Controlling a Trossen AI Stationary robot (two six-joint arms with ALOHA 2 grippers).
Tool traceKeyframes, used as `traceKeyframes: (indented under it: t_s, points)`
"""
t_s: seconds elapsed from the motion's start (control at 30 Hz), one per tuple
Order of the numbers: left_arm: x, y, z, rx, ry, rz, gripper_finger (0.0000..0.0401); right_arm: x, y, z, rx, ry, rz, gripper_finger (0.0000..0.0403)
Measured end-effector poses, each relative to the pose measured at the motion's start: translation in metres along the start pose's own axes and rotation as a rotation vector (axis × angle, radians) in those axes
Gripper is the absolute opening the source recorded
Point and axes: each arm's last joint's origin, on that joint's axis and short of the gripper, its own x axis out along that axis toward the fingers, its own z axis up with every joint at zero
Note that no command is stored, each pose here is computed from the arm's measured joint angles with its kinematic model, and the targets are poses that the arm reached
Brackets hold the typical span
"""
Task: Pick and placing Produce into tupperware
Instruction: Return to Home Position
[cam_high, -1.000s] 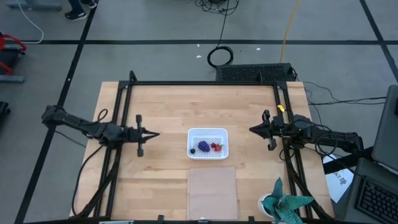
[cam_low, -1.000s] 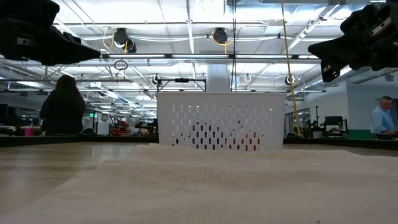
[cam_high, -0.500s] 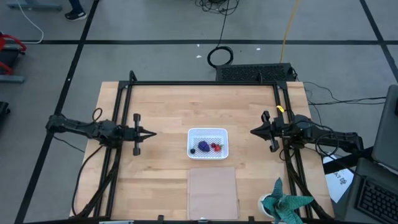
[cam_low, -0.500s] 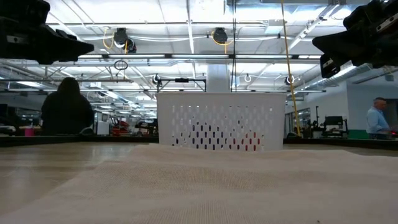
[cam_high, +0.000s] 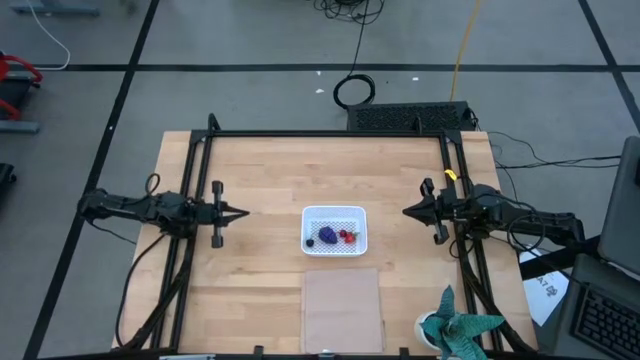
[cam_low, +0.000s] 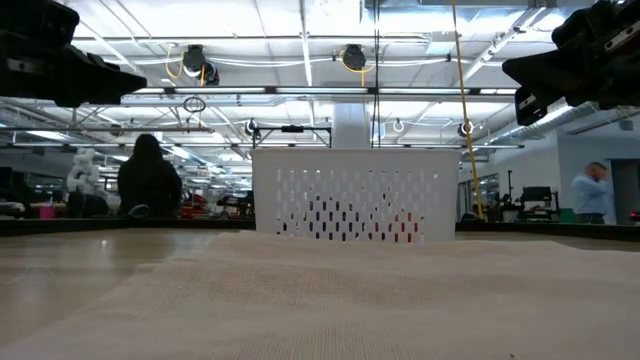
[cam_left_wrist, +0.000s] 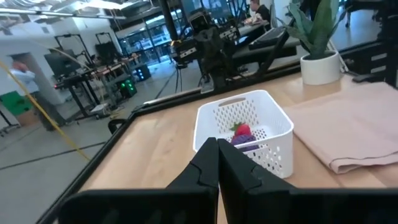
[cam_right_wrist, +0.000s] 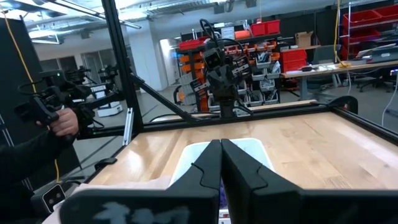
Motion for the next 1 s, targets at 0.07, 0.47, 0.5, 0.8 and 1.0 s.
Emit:
traceKeyframes:
  t_s: [0.07, 0.47, 0.5, 0.8, 1.0]
  points:
    - [0.0, -0.0004, 0.0002, -0.008, -0.005, -0.015, 0.0, 0.0, 0.0, 0.0, 0.003, 0.0, 0.0, 0.0]
    - [0.0, -0.001, 0.0003, -0.125, -0.008, -0.033, 0.0004, 0.0, 0.0, 0.0001, -0.005, -0.001, 0.0, 0.0]
    - [0.0, -0.001, 0.0003, -0.134, -0.008, -0.033, 0.0005, 0.0, 0.0, 0.0001, -0.006, -0.001, 0.0, 0.0]
    - [0.0, -0.0009, 0.0004, -0.145, -0.009, -0.033, 0.0004, 0.0, 0.0, 0.0001, -0.008, -0.001, -0.001, 0.0]
    - [0.0, -0.0009, 0.0005, -0.141, -0.009, -0.033, 0.0023, 0.0, -0.0002, -0.001, -0.018, 0.009, -0.003, 0.0]
